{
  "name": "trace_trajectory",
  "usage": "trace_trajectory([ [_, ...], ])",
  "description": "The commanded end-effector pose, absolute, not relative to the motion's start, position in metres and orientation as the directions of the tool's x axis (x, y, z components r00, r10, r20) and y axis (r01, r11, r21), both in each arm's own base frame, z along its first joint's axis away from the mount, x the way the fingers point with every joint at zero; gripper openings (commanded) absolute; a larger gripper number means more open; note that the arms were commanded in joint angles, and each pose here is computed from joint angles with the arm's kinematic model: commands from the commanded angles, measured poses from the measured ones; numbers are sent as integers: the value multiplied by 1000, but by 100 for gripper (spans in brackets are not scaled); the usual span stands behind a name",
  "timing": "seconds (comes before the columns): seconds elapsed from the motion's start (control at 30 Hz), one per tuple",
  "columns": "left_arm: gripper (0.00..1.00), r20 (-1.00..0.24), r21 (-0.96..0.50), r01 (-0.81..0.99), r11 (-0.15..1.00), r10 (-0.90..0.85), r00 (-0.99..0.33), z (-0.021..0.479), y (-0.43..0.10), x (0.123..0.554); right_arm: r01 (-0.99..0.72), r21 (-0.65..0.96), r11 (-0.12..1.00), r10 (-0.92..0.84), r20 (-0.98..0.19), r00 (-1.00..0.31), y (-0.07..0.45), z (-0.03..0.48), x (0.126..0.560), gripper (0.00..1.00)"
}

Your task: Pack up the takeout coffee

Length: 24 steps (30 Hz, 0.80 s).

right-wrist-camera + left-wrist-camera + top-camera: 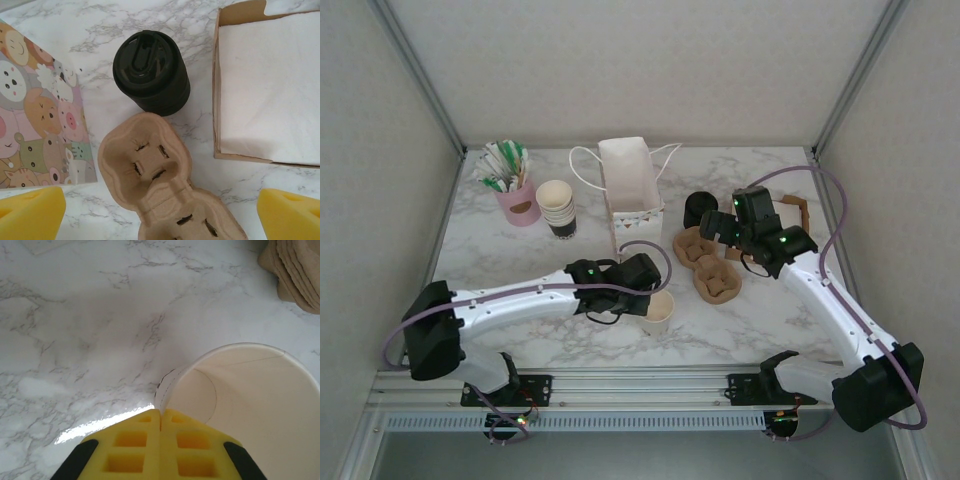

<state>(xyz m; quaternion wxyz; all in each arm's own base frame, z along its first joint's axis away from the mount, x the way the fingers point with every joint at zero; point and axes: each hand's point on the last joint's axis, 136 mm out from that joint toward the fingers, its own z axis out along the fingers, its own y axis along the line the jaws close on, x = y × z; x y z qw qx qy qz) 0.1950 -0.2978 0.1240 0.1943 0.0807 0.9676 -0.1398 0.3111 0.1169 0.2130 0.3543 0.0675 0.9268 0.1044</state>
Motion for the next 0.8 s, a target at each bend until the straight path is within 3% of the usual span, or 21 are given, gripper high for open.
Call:
trace_trajectory([
  [0.0,0,-453,-218,215,952,97,-886,132,-308,206,69,248,966,215,-630,-747,114,208,308,99],
  [0.37,49,-490,-238,231,943,89,-867,145,-315,208,78,242,967,216,-618,-756,114,203,311,99],
  [0.53,75,-583,-251,207,946,23,-812,180,-290,220,36,252,967,190,-617,-764,123,205,317,99],
  [0.67,99,-622,-354,208,912,-64,-780,197,-272,226,0,244,970,148,-589,-795,134,204,330,99],
  [0.77,100,-620,-437,203,876,-130,-774,192,-260,227,-9,232,973,122,-540,-833,142,197,343,96],
])
